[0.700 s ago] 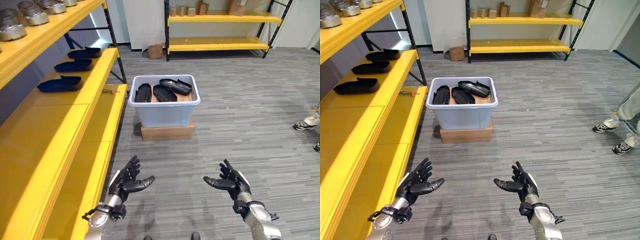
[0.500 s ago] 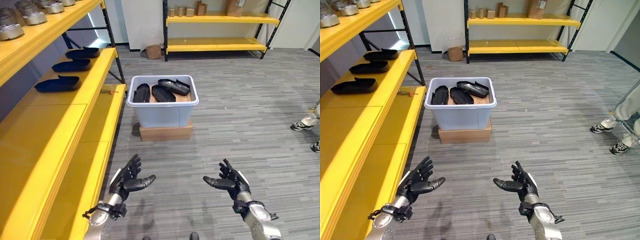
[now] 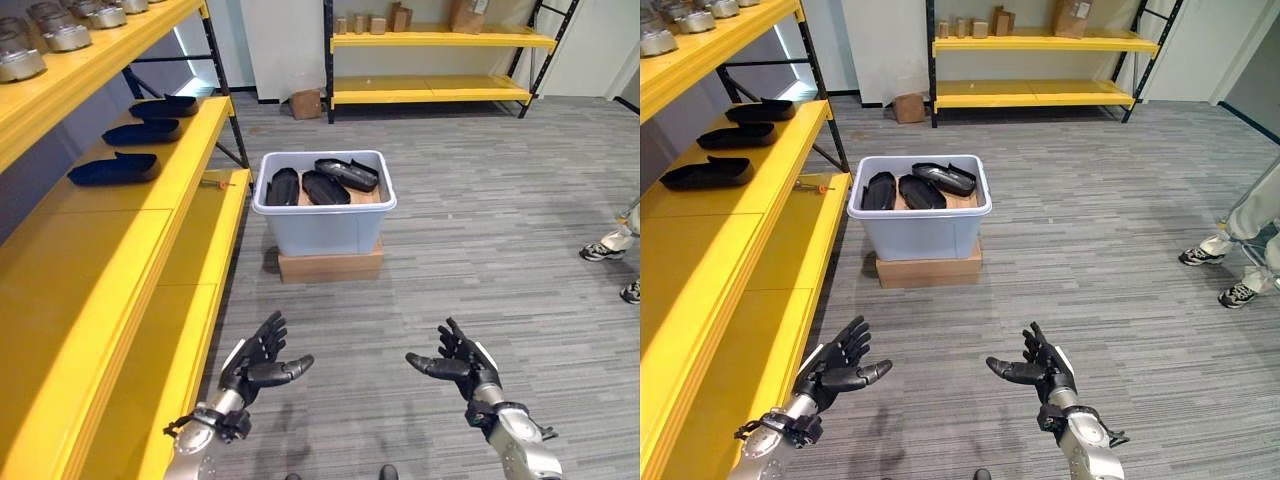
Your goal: Move parts from the plastic box to the shelf.
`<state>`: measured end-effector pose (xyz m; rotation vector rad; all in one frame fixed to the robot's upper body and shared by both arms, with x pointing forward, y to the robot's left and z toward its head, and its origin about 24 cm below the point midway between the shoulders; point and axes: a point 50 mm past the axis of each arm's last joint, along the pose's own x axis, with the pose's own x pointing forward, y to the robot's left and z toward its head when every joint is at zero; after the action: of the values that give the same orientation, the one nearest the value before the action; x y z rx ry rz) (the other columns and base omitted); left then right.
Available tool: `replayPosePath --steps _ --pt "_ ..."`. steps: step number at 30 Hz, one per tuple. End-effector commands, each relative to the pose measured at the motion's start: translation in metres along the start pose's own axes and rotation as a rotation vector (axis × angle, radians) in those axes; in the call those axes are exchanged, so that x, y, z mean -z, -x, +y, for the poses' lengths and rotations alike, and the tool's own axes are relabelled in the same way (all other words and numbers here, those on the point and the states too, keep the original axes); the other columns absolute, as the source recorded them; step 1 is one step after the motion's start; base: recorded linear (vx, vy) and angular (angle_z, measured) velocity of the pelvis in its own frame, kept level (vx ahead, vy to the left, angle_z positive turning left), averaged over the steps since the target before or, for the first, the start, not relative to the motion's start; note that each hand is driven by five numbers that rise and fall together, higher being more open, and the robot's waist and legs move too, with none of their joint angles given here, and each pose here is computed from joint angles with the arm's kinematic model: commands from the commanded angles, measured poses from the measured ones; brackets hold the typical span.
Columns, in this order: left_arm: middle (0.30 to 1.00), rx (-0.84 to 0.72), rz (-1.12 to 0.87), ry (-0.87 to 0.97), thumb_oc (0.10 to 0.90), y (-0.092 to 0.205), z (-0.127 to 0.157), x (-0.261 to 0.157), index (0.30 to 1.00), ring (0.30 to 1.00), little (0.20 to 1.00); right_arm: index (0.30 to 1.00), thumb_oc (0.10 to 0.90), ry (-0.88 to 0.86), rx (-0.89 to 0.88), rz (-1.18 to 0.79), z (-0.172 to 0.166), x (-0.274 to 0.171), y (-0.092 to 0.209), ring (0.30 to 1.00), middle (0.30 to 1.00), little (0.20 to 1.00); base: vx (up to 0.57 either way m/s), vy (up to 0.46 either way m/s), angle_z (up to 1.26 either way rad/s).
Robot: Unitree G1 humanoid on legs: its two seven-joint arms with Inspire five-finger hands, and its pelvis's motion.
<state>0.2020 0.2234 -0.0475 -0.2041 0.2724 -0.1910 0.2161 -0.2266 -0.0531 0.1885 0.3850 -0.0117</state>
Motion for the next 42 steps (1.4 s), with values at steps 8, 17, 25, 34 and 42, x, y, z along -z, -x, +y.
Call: replayPosePath --steps 8,17,25,34,42 --pt "1.0 0.095 -0.272 -0.021 0.9 -0.015 0.0 -0.053 1.0 1.0 1.0 1.0 0.9 0.188 -0.068 -0.265 0.009 -0.063 -0.015 1.0 1.0 1.0 0.01 -0.018 0.0" --pt "1.0 0.138 -0.262 -0.014 0.9 -0.017 -0.006 -0.051 1.0 1.0 1.0 1.0 0.9 0.281 -0.105 -0.286 0.019 -0.07 -0.017 1.0 1.0 1.0 0.02 -0.063 0.01" --pt "1.0 0.161 -0.344 0.04 0.9 -0.019 -0.011 -0.064 1.0 1.0 1.0 1.0 0.9 0.342 -0.108 -0.232 0.012 -0.067 -0.019 1.0 1.0 1.0 0.01 -0.125 -0.03" --pt "1.0 0.15 -0.343 0.004 0.9 -0.015 -0.008 -0.059 1.0 1.0 1.0 1.0 0.9 0.328 -0.072 -0.222 0.025 -0.06 -0.021 1.0 1.0 1.0 0.16 -0.003 -0.29" --pt "1.0 0.162 -0.424 -0.125 0.9 -0.007 -0.011 -0.078 1.0 1.0 1.0 1.0 0.9 0.365 -0.16 -0.23 0.043 -0.056 -0.021 1.0 1.0 1.0 0.28 0.137 -0.31"
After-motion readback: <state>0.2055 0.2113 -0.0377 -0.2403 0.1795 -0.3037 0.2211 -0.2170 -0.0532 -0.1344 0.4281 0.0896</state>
